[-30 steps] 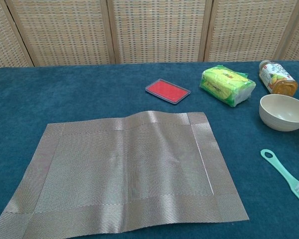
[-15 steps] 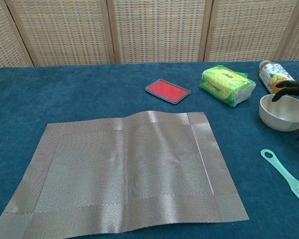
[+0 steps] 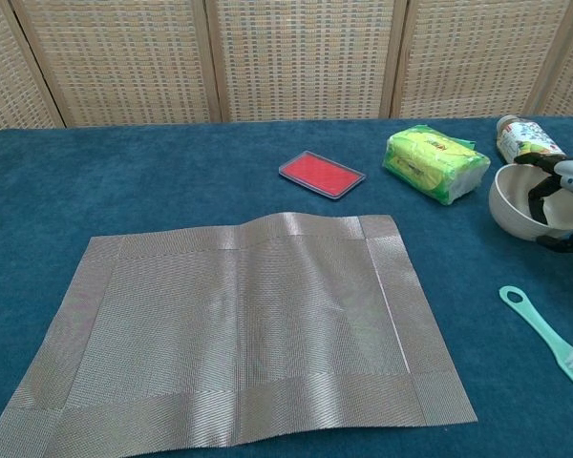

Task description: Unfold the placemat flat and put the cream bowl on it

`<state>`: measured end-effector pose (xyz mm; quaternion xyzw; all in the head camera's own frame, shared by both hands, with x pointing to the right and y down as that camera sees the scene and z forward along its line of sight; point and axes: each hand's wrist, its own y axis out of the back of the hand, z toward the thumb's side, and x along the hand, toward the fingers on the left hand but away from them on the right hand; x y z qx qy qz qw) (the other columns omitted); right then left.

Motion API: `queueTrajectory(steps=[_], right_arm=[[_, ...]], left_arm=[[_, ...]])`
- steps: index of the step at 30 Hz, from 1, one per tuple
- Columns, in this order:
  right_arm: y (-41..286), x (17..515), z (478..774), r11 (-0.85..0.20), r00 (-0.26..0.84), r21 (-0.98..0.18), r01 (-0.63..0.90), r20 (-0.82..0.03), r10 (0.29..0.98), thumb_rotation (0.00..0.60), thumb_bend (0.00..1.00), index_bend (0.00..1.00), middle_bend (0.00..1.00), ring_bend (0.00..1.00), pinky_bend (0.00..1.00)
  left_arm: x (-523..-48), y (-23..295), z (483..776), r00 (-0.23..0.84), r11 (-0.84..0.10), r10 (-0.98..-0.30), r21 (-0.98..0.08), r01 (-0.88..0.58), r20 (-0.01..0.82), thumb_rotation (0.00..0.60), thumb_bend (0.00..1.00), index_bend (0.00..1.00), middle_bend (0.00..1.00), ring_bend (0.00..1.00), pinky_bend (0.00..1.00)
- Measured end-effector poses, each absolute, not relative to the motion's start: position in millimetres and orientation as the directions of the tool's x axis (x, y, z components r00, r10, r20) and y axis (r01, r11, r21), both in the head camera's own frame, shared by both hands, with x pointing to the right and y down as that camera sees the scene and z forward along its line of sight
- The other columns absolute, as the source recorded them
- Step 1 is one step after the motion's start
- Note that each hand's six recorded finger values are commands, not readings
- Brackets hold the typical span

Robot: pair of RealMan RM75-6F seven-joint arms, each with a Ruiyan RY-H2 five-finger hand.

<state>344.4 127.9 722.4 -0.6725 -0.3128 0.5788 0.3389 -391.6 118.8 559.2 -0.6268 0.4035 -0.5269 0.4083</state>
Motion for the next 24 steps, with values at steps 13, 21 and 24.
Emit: queueTrajectory(steps=[13,21,24], right_arm=[[130.2,328.1,684.8,-0.525,0.234,-0.847,0.081,-0.496,0.837,0.600,0.60,0.73,0.00,0.00,0.00],[129.6,265.6,638.4,-0.506,0.462,-0.862,0.031,-0.437,0.772,0.600,0.60,0.73,0.00,0.00,0.00],[128.0,216.0,621.8,-0.500,0.601,-0.866,-0.033,-0.416,0.682,0.600,0.60,0.73,0.00,0.00,0.00]], left_arm=[[-389.0,120.1,560.7,0.131,-0.354,-0.931,-0.932,-0.081,0.342,0.600,0.00,0.00,0.00,0.00,0.00],[-389.3,118.6,560.0,0.135,-0.359,-0.929,-0.928,-0.098,0.345,0.600,0.00,0.00,0.00,0.00,0.00],[-390.9,118.0,559.3,0.134,-0.363,-0.928,-0.926,-0.104,0.348,0.600,0.00,0.00,0.00,0.00,0.00]])
